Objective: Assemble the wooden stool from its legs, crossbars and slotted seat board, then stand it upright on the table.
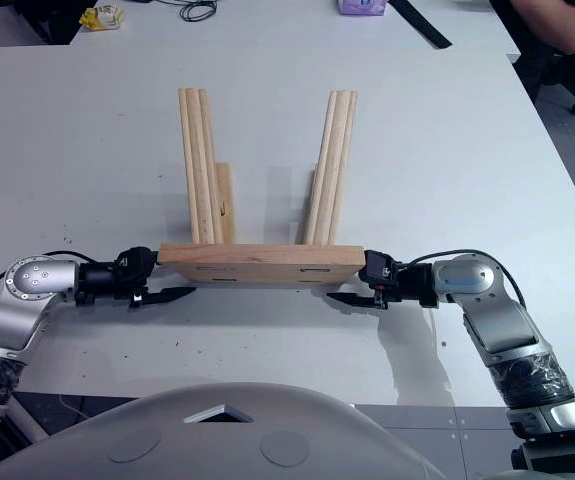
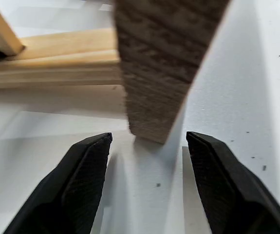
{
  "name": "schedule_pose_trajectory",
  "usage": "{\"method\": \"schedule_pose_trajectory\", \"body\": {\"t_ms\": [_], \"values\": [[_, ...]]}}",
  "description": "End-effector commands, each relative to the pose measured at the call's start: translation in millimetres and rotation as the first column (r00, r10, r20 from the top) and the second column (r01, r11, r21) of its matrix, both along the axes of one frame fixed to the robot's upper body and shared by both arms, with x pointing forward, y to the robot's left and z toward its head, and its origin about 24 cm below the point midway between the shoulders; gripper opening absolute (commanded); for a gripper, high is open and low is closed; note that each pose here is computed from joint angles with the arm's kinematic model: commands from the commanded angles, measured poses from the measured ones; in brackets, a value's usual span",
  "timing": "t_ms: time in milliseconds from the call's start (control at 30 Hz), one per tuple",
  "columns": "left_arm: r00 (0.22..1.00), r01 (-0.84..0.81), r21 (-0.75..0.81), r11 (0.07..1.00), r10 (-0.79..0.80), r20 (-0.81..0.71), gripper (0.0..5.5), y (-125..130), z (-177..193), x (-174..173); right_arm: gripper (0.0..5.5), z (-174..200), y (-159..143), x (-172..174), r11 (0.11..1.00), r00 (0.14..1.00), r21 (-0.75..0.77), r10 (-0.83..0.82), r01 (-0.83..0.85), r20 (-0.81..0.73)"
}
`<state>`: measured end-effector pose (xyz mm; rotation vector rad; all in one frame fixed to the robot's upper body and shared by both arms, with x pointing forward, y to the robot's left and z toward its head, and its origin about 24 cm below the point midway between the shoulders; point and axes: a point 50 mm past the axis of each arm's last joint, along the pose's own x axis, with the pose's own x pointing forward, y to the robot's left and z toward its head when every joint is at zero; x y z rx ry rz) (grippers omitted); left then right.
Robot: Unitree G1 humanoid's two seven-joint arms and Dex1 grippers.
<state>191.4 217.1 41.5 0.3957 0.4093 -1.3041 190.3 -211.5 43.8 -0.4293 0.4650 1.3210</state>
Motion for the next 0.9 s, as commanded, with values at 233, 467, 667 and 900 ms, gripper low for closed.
{"method": "schedule_pose_trajectory", "body": {"t_ms": [233, 467, 667, 900], "values": [[0.999, -0.039, -0.022, 0.999, 0.039, -0.014, 1.91, -2, -8, 5, 1.41, -12, -3, 5, 0.999, 1.0, -0.05, -0.011, 0.012, 0.021], [0.997, 0.021, -0.054, 0.998, -0.025, -0.07, 1.32, -8, -10, -3, 1.41, -13, -1, 8, 0.999, 0.999, -0.042, -0.013, 0.014, 0.032], [0.991, 0.04, -0.119, 0.992, -0.055, -0.121, 1.27, -8, 1, -5, 1.41, -10, -6, 8, 0.999, 1.0, -0.031, -0.011, 0.012, 0.028], [0.981, 0.03, -0.191, 0.981, -0.066, -0.183, 1.25, -4, 24, -4, 1.41, 15, -12, 7, 0.999, 0.998, 0.049, -0.012, 0.015, -0.064]]}}
